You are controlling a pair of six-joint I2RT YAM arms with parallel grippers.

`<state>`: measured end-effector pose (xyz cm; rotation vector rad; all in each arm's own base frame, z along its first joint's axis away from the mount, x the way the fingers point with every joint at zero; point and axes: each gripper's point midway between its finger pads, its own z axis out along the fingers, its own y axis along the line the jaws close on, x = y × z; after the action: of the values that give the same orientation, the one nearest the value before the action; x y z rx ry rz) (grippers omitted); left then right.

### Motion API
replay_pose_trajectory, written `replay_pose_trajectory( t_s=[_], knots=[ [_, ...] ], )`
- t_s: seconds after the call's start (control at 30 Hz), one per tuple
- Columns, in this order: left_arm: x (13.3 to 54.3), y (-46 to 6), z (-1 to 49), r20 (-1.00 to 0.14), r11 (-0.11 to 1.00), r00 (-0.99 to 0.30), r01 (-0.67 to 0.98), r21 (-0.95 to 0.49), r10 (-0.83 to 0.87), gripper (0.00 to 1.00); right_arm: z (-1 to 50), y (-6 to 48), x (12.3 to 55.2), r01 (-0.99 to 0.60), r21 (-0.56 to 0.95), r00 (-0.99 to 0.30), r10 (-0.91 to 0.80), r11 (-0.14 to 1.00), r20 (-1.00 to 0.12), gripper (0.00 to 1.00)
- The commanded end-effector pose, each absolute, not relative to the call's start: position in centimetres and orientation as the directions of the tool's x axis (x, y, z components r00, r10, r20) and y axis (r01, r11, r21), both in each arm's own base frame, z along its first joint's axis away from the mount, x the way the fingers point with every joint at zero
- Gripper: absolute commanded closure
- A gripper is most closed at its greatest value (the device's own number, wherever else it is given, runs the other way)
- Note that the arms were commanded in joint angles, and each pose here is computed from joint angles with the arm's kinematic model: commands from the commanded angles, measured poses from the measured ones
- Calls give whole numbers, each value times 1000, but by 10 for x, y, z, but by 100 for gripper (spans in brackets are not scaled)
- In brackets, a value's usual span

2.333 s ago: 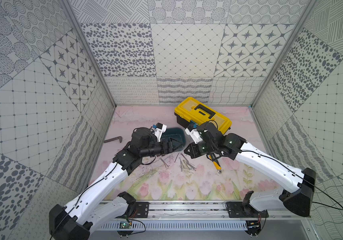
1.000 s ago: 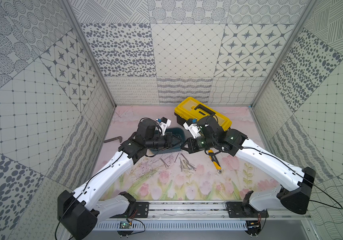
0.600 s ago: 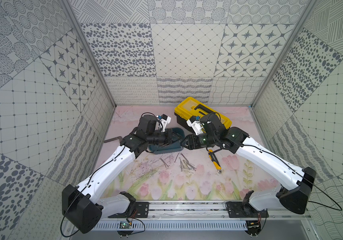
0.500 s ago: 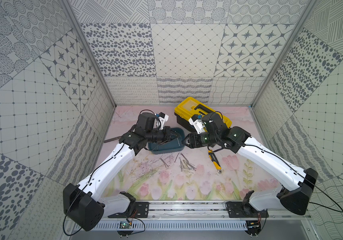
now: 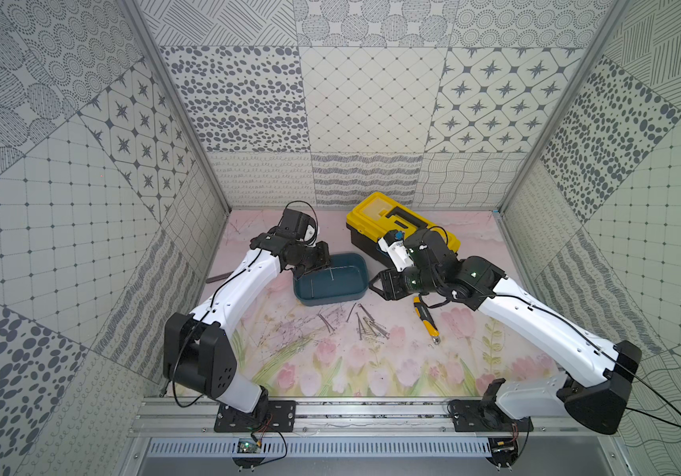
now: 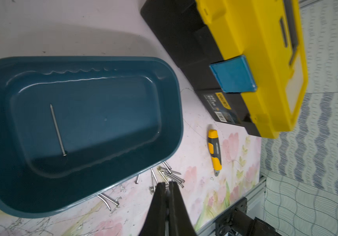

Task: Put the nails on the desktop into the storage box
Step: Place the nail in the storage box.

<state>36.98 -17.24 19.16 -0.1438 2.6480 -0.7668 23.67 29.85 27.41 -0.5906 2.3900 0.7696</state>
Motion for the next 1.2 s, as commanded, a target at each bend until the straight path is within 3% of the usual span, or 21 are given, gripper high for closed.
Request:
replay_pose_trajectory(
  t_s=[0.0,0.5,1.0,1.1,1.17],
  knots=[
    [376,-141,146,-297,942,-950,6,-335,-99,100,268,294,233,-580,318,-716,-282,750,-639,47],
    [405,-134,69,-195,973,-980,6,-231,-40,100,252,273,220,-552,249,-730,-316,796,-606,47],
    [408,-131,29,-159,978,-985,-30,-206,-64,100,235,258,209,-500,255,-774,-295,827,-560,47],
    [409,-129,26,-158,979,-985,-38,-198,-70,80,232,255,207,-488,257,-782,-287,834,-554,46],
    [408,-128,22,-148,979,-986,-44,-197,-74,72,229,254,206,-483,256,-785,-285,837,-549,46]
  ],
)
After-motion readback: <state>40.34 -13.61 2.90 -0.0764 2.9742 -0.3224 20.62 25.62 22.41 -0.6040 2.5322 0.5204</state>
